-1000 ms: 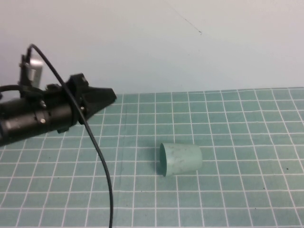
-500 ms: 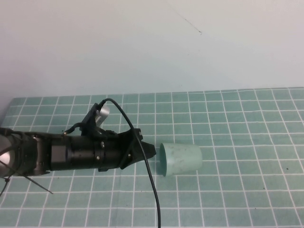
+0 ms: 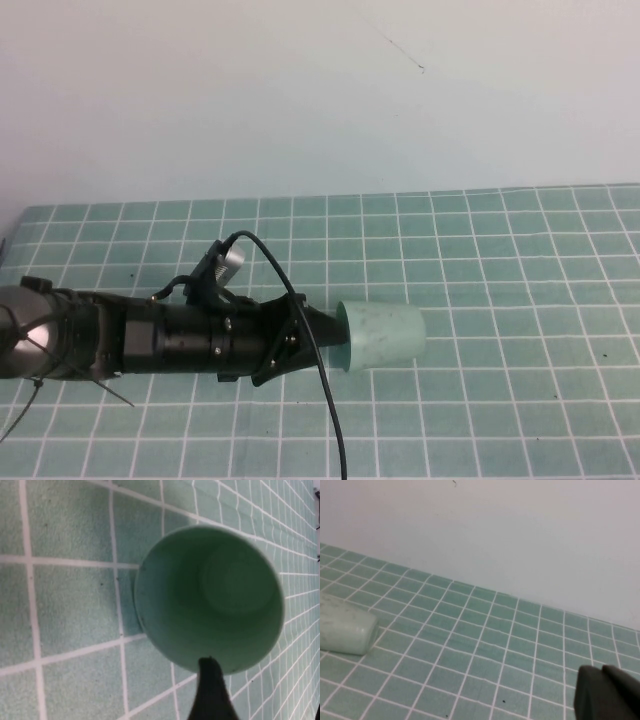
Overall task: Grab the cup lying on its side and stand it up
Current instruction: Stand the fallen cup upright
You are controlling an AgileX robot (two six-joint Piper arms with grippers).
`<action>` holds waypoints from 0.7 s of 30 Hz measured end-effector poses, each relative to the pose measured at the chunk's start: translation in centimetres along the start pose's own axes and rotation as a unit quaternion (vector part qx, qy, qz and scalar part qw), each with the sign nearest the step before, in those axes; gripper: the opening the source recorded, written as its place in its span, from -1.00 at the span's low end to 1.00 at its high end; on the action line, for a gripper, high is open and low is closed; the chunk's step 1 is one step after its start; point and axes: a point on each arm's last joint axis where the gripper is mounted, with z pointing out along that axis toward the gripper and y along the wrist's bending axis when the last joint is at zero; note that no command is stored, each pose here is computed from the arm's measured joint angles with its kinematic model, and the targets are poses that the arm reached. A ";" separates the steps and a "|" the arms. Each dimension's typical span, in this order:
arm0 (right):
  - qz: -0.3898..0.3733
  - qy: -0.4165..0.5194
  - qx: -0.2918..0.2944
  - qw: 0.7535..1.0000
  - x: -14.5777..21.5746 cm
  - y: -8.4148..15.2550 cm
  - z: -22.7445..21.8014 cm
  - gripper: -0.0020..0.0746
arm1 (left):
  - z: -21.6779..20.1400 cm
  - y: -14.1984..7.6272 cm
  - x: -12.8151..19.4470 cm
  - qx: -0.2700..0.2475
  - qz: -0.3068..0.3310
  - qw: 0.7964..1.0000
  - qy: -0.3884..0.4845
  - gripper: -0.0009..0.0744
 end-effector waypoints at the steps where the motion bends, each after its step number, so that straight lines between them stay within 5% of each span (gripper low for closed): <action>1: 0.000 0.000 0.000 1.000 0.0 0.0 0.0 -0.95 | 0.3 0.1 0.2 -0.001 -0.001 1.000 0.005 0.14; 21: 0.001 0.007 -0.003 1.000 0.1 0.1 0.0 -0.95 | 1.4 -1.7 -1.3 0.008 0.033 0.999 -0.008 -0.01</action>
